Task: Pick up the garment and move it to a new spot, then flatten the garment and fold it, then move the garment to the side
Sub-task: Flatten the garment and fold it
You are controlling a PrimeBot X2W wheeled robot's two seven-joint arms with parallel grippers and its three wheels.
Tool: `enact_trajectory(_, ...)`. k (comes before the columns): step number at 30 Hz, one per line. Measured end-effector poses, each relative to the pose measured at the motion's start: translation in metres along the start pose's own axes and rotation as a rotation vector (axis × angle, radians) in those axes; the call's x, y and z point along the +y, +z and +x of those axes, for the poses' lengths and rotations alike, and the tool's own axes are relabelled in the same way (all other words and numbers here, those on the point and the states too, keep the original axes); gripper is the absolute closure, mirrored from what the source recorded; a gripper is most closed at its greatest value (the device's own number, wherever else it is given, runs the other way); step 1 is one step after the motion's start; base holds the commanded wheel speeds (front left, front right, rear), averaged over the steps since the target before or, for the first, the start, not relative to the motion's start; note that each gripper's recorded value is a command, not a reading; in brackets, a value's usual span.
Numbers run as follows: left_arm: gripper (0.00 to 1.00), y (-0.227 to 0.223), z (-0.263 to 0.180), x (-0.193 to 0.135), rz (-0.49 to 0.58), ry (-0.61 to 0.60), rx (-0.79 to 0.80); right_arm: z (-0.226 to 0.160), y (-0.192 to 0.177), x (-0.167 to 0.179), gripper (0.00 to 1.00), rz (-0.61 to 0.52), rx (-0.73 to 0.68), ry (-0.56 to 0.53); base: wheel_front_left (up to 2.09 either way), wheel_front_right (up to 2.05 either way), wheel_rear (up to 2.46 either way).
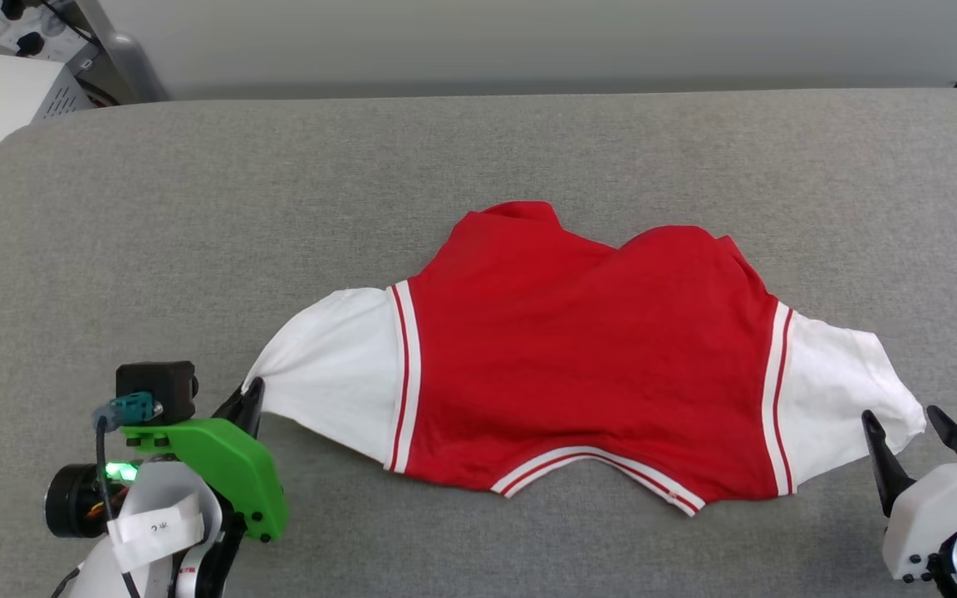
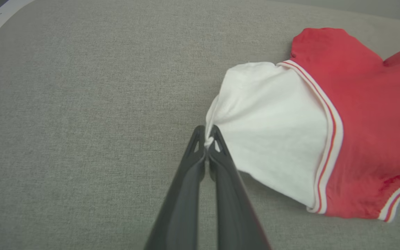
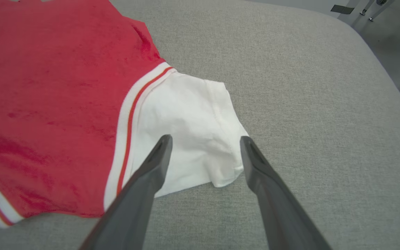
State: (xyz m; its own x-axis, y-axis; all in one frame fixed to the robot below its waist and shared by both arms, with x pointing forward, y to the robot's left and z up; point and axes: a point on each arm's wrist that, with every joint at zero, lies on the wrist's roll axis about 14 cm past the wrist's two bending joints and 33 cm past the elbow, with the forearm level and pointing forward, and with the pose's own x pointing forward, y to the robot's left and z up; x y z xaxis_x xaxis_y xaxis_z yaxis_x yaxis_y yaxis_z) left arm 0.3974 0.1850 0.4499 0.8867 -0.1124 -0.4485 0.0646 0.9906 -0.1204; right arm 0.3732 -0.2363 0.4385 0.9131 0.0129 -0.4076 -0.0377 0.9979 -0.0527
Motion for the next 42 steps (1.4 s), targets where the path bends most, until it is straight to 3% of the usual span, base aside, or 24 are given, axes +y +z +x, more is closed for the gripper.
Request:
enact_trajectory(5,1.0,0.011,-0.014,0.008,0.003,0.021,-0.022,0.004,-0.008,-0.007,0.0,-0.036,0.093,-0.001,0.0,0.0,0.0)
enact_trajectory(13,1.0,0.003,-0.015,-0.004,-0.008,-0.016,0.03,0.015,-0.035,-0.012,0.0,-0.029,0.305,0.012,0.0,0.0,0.0)
enact_trajectory(27,1.0,-0.02,-0.014,-0.007,-0.019,-0.025,0.124,0.04,-0.057,-0.002,0.0,-0.056,0.435,0.068,0.0,0.0,0.0)
enact_trajectory(28,1.0,-0.021,-0.014,-0.007,-0.019,-0.024,0.126,0.04,-0.06,-0.002,0.08,-0.06,0.445,0.072,0.0,0.0,0.0)
enact_trajectory(30,1.0,-0.022,-0.014,-0.006,-0.02,-0.022,0.131,0.04,-0.065,-0.001,1.0,-0.055,0.462,0.076,0.0,0.0,0.0)
enact_trajectory(35,1.0,-0.02,-0.017,-0.005,-0.025,-0.021,0.125,0.039,-0.065,0.002,1.0,-0.048,0.462,0.088,0.0,0.0,0.0)
enact_trajectory(42,1.0,0.001,-0.027,-0.001,-0.015,-0.017,0.043,0.034,-0.029,0.0,1.0,0.017,0.326,0.097,0.0,0.0,0.0)
